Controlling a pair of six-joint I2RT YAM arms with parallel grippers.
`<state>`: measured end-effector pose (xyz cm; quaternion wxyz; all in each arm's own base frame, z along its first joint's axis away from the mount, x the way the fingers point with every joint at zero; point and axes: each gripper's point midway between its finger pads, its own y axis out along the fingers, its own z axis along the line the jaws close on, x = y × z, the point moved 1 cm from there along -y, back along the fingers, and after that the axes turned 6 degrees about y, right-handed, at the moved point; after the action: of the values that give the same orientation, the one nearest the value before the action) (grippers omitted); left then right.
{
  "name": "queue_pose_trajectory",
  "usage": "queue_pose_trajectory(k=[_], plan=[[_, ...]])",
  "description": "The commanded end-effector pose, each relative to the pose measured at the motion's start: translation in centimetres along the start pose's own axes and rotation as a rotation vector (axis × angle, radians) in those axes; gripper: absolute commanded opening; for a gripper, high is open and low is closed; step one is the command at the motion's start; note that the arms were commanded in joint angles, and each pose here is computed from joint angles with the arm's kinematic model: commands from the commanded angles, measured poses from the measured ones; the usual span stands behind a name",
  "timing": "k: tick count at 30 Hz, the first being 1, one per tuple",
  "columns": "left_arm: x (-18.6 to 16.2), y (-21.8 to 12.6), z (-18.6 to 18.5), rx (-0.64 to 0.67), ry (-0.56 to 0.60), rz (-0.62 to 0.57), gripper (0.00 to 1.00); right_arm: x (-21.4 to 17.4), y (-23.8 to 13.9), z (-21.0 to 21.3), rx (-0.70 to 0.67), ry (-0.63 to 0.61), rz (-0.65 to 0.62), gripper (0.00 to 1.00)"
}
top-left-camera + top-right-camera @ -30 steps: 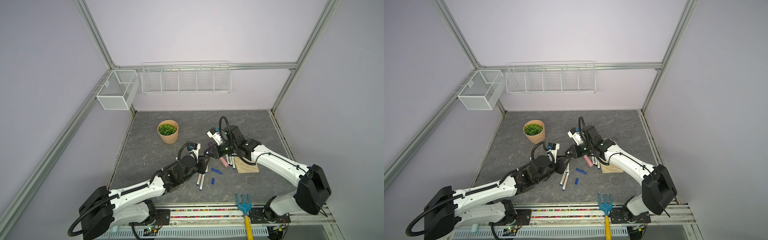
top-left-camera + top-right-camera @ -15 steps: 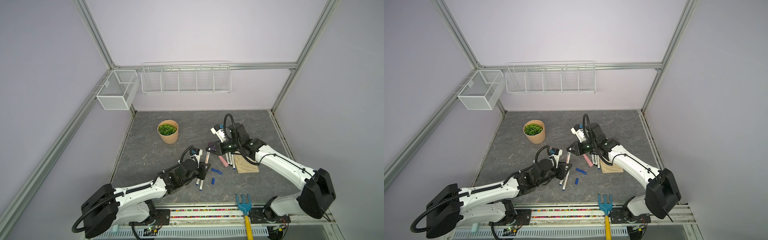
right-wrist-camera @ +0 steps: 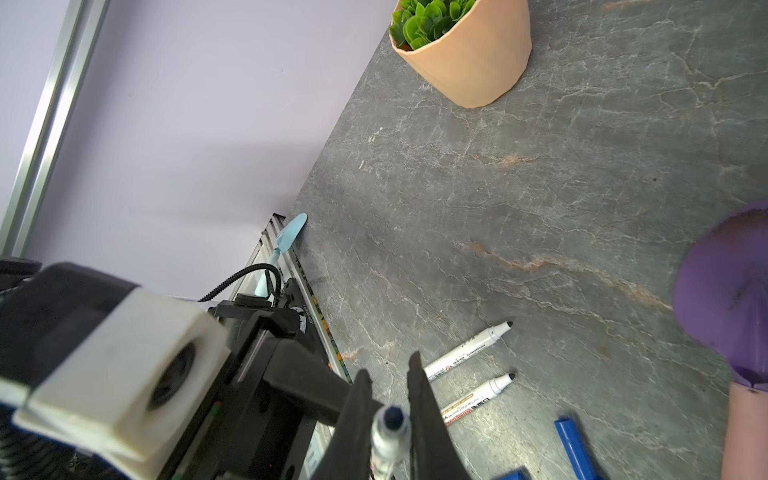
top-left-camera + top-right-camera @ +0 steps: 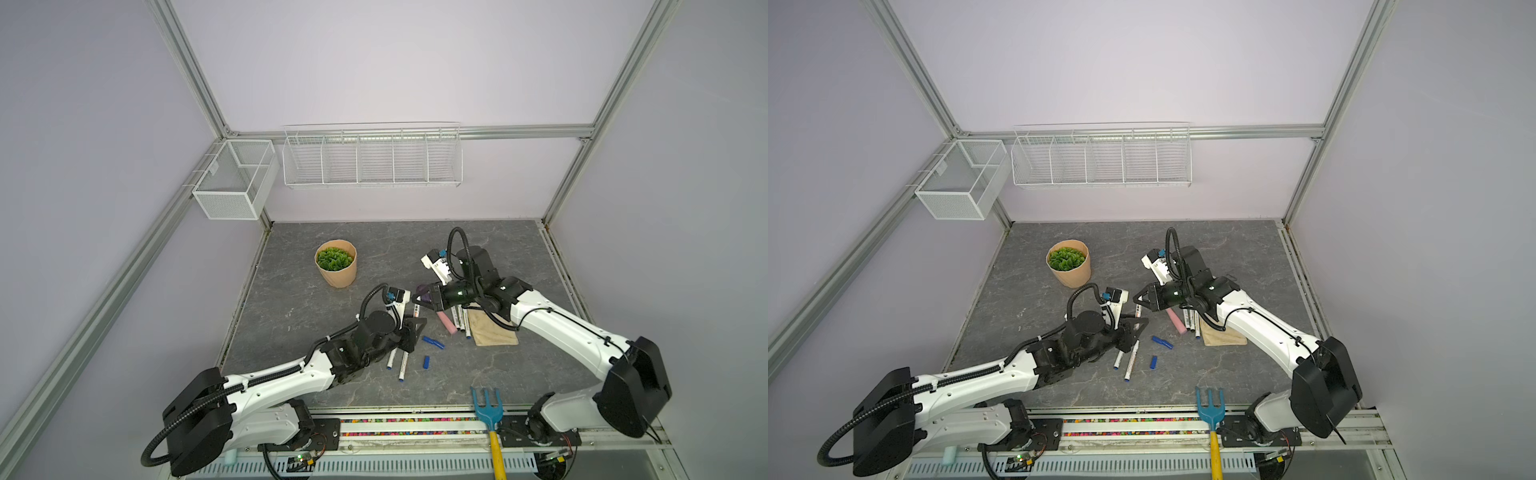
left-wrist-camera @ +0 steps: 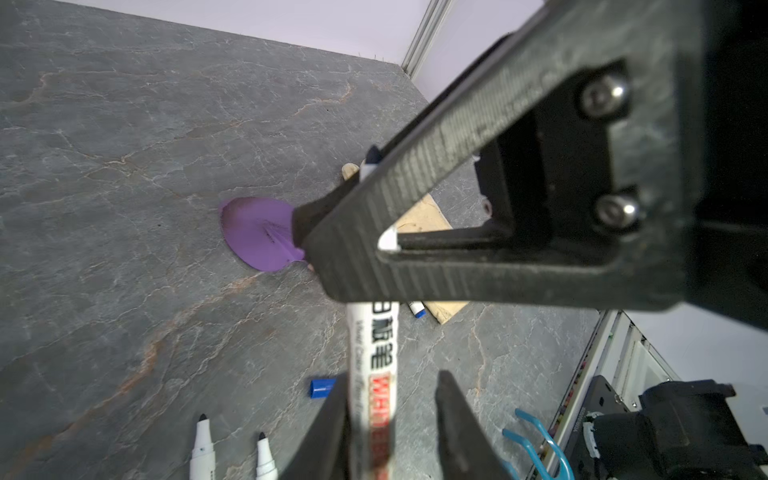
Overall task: Insert the pens into the pen caps
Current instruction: 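Lower the right gripper onto a loose blue cap near the markers and grasp it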
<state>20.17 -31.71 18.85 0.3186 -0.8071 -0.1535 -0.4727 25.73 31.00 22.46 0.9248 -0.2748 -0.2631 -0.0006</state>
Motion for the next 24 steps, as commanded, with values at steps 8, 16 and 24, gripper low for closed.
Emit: queue_pose_trajectory(k=[8, 16, 24], plan=[[0.0, -1.2, 2.7, 0.140, -0.082, -0.053, 0.00, -3.6, -0.3, -2.3, -0.124, -0.022, 0.116, 0.30], [-2.7, -4.1, 8.9, 0.473, -0.183, -0.053, 0.00, -13.4, 0.4, -7.4, -0.320, 0.016, 0.447, 0.46], [-2.6, -4.2, 9.2, 0.496, -0.183, -0.056, 0.00, -17.3, 2.5, -9.2, -0.382, 0.040, 0.666, 0.44]])
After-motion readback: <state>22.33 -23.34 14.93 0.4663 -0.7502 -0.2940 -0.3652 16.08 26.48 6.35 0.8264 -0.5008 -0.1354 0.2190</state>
